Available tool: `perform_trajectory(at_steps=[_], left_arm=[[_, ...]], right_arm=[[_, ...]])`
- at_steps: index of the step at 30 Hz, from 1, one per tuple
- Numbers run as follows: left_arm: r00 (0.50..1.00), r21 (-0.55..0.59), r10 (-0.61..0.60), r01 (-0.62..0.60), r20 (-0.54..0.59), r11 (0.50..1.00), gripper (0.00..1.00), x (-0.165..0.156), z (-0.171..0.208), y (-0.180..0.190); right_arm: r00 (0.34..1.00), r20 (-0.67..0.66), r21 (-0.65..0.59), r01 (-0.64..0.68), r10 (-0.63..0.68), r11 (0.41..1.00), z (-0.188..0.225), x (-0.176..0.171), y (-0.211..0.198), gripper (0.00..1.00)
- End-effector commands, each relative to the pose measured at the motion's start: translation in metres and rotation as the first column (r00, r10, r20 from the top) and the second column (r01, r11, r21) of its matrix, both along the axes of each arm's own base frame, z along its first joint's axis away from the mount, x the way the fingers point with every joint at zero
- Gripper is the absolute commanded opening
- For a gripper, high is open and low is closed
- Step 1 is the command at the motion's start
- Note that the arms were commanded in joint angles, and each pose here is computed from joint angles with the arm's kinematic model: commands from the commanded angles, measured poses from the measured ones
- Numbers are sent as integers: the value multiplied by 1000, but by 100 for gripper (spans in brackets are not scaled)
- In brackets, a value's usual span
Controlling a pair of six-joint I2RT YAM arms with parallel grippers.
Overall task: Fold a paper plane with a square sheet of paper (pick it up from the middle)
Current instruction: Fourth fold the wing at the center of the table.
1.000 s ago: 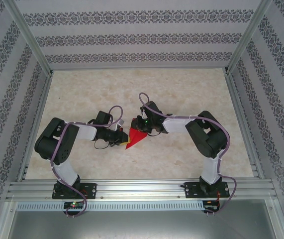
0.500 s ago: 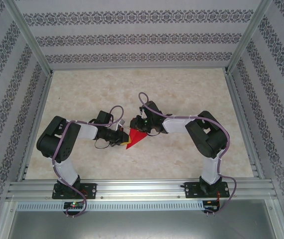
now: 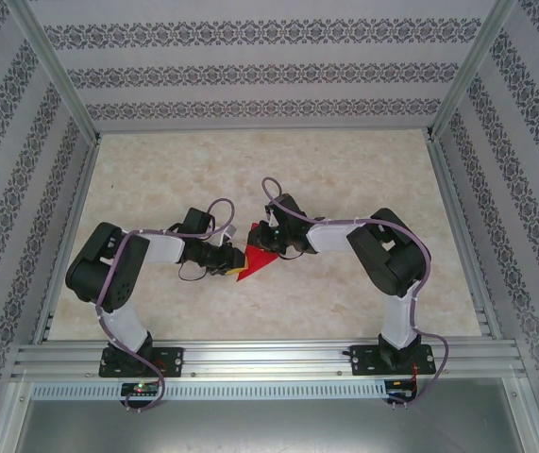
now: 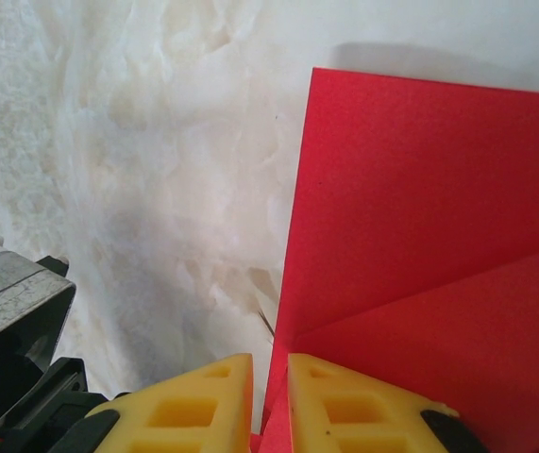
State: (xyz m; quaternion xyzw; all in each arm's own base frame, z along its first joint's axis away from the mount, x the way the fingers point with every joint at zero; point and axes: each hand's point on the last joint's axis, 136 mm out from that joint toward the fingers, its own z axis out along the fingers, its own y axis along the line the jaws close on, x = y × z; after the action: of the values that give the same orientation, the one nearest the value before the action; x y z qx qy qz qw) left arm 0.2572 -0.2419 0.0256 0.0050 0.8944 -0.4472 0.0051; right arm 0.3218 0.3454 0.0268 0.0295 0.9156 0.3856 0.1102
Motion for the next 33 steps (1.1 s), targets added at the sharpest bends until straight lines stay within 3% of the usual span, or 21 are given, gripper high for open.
perform_trajectory(at_steps=[1,10,21,33], left_arm=[[1000,71,1,-3,27,997,24,1,-5,11],[999,115,-16,13,29,993,23,-2,-13,14],[1000,167,17,-20,21,986,3,-3,-23,22],[999,55,54,-54,-7,997,0,3,-9,11]], right_arm=[[999,26,18,22,-22,1000,4,12,3,18],[1000,22,21,13,-14,1000,4,12,5,18],[1000,28,37,6,-7,999,9,15,9,20],[1000,20,39,-1,0,999,4,19,12,20]])
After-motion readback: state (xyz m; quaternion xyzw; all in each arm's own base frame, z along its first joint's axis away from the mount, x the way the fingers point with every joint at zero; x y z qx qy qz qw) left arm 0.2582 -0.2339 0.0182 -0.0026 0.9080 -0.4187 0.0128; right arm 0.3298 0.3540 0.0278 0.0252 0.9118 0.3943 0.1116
